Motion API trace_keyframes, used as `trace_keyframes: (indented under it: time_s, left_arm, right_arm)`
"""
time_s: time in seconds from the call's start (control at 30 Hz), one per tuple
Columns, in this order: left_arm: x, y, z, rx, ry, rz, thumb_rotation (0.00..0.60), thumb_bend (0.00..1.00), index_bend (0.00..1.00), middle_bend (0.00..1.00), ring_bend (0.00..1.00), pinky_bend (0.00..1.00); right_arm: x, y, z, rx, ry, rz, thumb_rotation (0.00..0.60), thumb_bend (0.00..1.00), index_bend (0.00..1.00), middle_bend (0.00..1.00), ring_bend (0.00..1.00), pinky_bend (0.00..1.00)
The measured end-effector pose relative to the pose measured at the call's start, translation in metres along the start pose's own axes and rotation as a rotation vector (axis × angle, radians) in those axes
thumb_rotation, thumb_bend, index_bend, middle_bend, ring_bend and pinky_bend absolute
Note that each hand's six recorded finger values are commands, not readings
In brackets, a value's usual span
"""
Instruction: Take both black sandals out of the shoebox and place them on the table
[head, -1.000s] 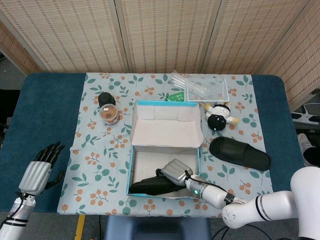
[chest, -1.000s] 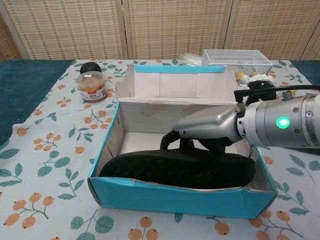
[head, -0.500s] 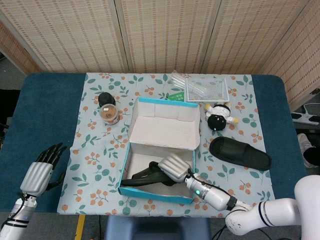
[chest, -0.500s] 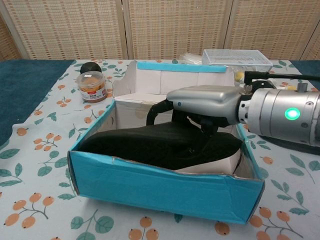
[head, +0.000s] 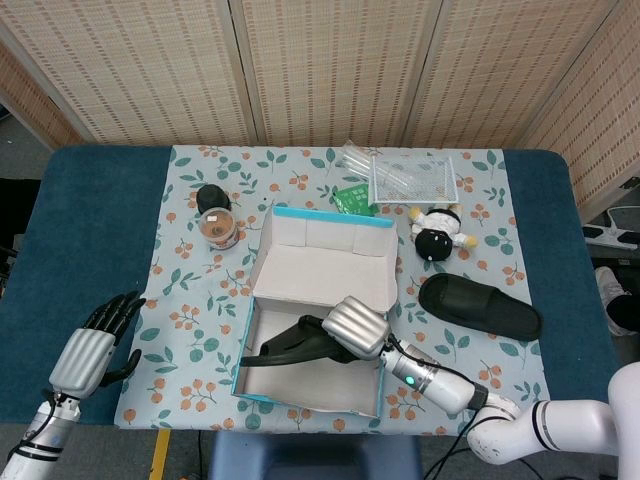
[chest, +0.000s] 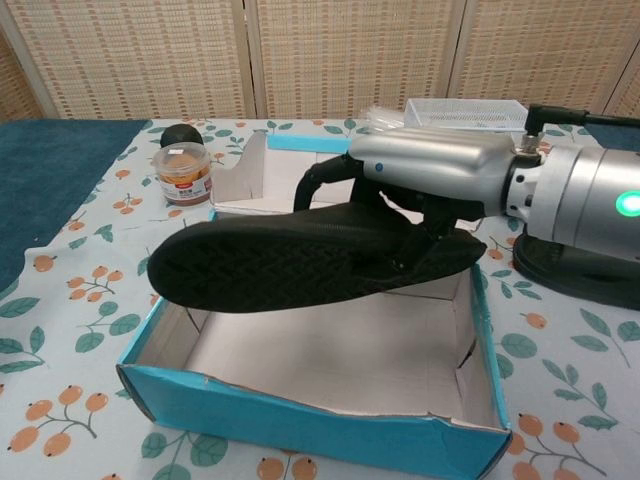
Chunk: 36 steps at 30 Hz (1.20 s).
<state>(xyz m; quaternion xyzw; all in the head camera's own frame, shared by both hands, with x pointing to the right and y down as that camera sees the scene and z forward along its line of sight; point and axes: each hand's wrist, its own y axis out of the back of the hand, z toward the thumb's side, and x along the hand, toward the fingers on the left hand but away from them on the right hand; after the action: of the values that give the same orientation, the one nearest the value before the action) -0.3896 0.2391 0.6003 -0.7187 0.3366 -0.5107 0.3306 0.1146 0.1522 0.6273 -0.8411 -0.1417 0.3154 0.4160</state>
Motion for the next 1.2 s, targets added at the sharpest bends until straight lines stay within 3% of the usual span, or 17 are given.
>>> trace_keyframes:
  time_s: [0.2, 0.3, 0.53, 0.63, 0.8, 0.93, 1.2]
  left_arm:
    - [0.000, -0.002, 0.001, 0.005, 0.000, -0.003, 0.600, 0.45, 0.00, 0.00, 0.00, 0.14]
    - [0.001, -0.001, -0.004, 0.009, 0.014, -0.001, 0.600, 0.45, 0.00, 0.00, 0.00, 0.14]
    - [0.002, 0.001, -0.012, 0.016, 0.040, 0.003, 0.600, 0.45, 0.00, 0.00, 0.00, 0.14]
    - [0.002, 0.000, -0.012, 0.015, 0.041, 0.000, 0.600, 0.45, 0.00, 0.00, 0.00, 0.14]
    - [0.004, -0.004, -0.009, 0.019, 0.037, -0.010, 0.600, 0.45, 0.00, 0.00, 0.00, 0.14]
    - [0.005, -0.010, -0.007, 0.020, 0.033, -0.027, 0.600, 0.46, 0.00, 0.00, 0.00, 0.14]
    - [0.010, -0.020, -0.002, 0.021, 0.022, -0.055, 0.600, 0.45, 0.00, 0.00, 0.00, 0.14]
  right_arm:
    - [0.005, 0.011, -0.003, -0.058, 0.000, -0.053, 0.600, 0.28, 1.00, 0.95, 0.73, 0.86]
    - [0.015, 0.027, -0.005, -0.063, 0.005, -0.118, 0.600, 0.28, 1.00, 0.95, 0.73, 0.86]
    - [0.069, 0.083, -0.022, -0.029, -0.030, -0.344, 0.600, 0.28, 1.00, 0.95, 0.73, 0.84]
    - [0.101, 0.102, -0.036, 0.015, -0.079, -0.392, 0.600, 0.28, 1.00, 0.95, 0.72, 0.84]
    - [0.156, 0.098, -0.061, 0.125, -0.213, -0.315, 0.600, 0.28, 0.99, 0.95, 0.70, 0.83]
    - [0.197, 0.074, -0.079, 0.184, -0.319, -0.255, 0.600, 0.28, 0.95, 0.95, 0.68, 0.83]
    - [0.235, 0.021, -0.103, 0.355, -0.409, -0.148, 0.600, 0.27, 0.88, 0.94, 0.66, 0.82]
